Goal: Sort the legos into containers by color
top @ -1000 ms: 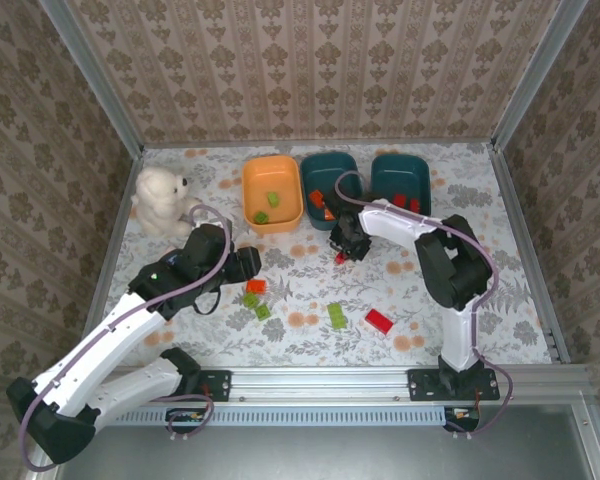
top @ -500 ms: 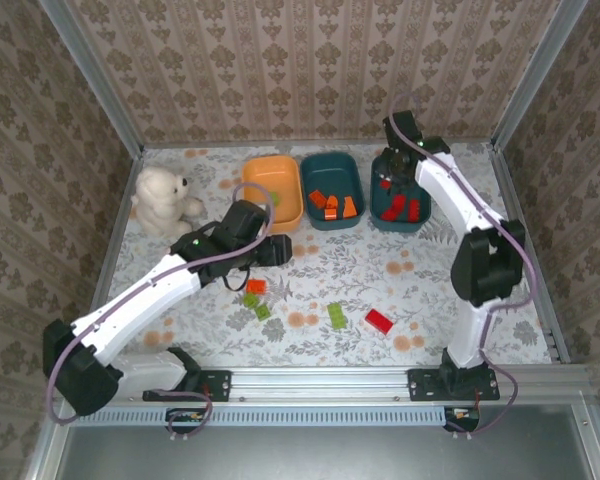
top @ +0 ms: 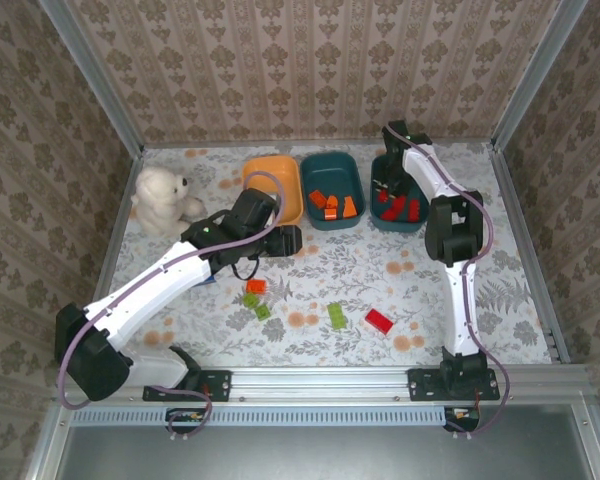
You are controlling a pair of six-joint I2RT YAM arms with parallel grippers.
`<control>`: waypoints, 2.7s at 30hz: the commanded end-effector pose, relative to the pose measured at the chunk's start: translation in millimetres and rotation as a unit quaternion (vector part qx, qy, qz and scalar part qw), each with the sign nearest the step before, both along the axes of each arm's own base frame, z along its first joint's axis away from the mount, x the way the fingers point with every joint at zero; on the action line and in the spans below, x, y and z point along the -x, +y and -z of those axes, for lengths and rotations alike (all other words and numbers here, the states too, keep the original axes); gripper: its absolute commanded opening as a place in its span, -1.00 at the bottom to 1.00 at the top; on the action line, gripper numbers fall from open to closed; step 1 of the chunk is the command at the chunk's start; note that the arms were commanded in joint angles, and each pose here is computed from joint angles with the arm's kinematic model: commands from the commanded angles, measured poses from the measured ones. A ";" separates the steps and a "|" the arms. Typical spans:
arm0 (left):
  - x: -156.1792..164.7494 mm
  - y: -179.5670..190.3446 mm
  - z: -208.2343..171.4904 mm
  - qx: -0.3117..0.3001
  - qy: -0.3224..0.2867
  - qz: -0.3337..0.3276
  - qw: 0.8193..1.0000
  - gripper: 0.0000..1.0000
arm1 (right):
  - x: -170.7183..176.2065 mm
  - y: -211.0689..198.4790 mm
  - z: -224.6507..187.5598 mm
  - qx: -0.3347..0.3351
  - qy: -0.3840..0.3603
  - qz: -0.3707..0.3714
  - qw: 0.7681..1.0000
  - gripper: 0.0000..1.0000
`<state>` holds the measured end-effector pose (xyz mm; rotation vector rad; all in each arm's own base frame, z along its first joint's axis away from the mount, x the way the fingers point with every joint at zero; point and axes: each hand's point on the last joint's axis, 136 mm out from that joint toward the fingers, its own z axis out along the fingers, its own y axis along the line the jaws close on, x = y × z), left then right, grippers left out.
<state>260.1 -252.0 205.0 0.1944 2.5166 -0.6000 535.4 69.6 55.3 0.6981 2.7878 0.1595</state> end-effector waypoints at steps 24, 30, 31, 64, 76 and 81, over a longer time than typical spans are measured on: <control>70.5 -5.0 74.6 -0.088 0.141 0.060 0.984 0.39 | 92.6 61.8 -209.8 -0.042 -0.247 -0.119 0.961 0.16; 86.2 -48.6 100.8 -0.133 0.195 0.095 0.967 0.43 | 228.7 94.7 -213.6 -0.093 -0.302 -0.203 0.927 0.31; 88.7 -53.0 105.2 -0.142 0.211 0.086 0.963 0.43 | 252.0 91.8 -212.0 -0.103 -0.300 -0.205 0.926 0.33; 129.2 -111.4 212.6 -0.211 0.328 -0.096 0.916 -0.12 | 368.3 58.0 -237.5 -0.132 -0.301 -0.270 0.905 0.46; 68.9 -90.6 140.3 -0.224 0.219 -0.081 0.946 -0.44 | 362.4 58.1 -250.1 -0.130 -0.307 -0.260 0.906 0.46; 12.2 -64.8 80.7 -0.196 0.166 -0.088 0.963 -0.44 | 351.6 63.0 -263.1 -0.129 -0.316 -0.258 0.904 0.46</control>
